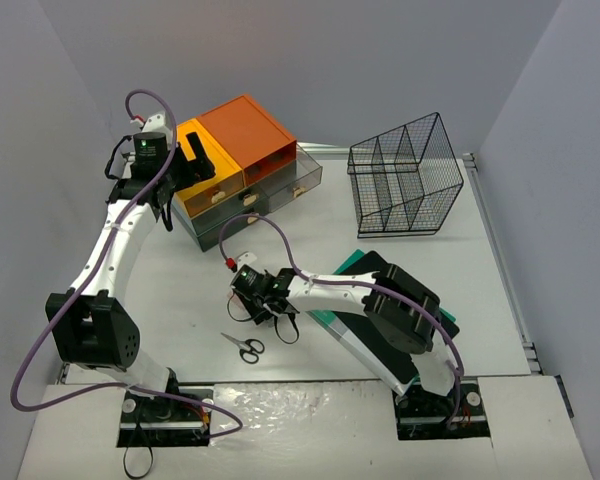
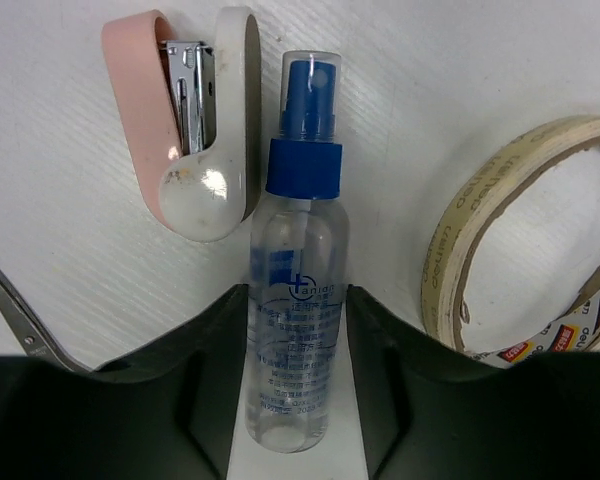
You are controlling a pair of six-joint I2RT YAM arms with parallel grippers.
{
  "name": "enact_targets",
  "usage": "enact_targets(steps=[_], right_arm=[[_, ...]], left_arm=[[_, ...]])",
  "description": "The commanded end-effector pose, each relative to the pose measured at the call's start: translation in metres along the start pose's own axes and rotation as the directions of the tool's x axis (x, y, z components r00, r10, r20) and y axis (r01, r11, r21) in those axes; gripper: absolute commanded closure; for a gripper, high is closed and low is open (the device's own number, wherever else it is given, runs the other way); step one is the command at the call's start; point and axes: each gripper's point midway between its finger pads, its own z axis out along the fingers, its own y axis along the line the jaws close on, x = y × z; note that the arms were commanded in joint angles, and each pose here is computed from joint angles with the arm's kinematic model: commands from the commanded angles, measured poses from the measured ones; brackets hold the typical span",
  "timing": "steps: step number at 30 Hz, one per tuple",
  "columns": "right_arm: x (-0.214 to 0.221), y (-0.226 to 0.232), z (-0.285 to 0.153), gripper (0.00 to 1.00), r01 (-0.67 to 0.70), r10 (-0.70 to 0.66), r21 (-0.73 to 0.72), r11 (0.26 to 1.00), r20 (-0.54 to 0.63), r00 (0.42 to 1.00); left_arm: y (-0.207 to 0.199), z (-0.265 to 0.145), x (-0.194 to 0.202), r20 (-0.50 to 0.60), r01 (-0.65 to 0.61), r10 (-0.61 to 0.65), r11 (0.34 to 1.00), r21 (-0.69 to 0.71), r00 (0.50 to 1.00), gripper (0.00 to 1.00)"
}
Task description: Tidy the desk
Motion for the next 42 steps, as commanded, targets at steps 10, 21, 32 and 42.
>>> enact_targets(steps=[10, 21, 32, 42], right_arm=[[-0.047, 0.0, -0.073, 1.0, -0.025, 0.027, -0.022, 0.999, 0.091, 0.995], [-0.152, -0.013, -0.215, 1.0, -0.129, 0.175, -0.144, 0.981, 0.379, 0.909], [-0.279, -0.122, -0.264, 1.0, -0.534, 0.712, -0.474, 0.7, 0.527, 0.465], [-0.339, -0.141, -0.245, 1.0, -0.532, 0.921, -0.755, 0.383, 0.353, 0.161]], left_arm=[[0.031, -0.007, 0.018, -0.09, 0.008, -0.017, 0.995, -0.101, 0.996, 0.03], [0.033, -0.008, 0.018, -0.088, 0.01, -0.019, 0.994, -0.109, 0.996, 0.03], [0.034, -0.003, 0.021, -0.089, 0.03, -0.039, 0.994, -0.11, 0.995, 0.03], [0.033, 0.001, 0.025, -0.092, 0.043, -0.053, 0.994, -0.104, 0.994, 0.03]])
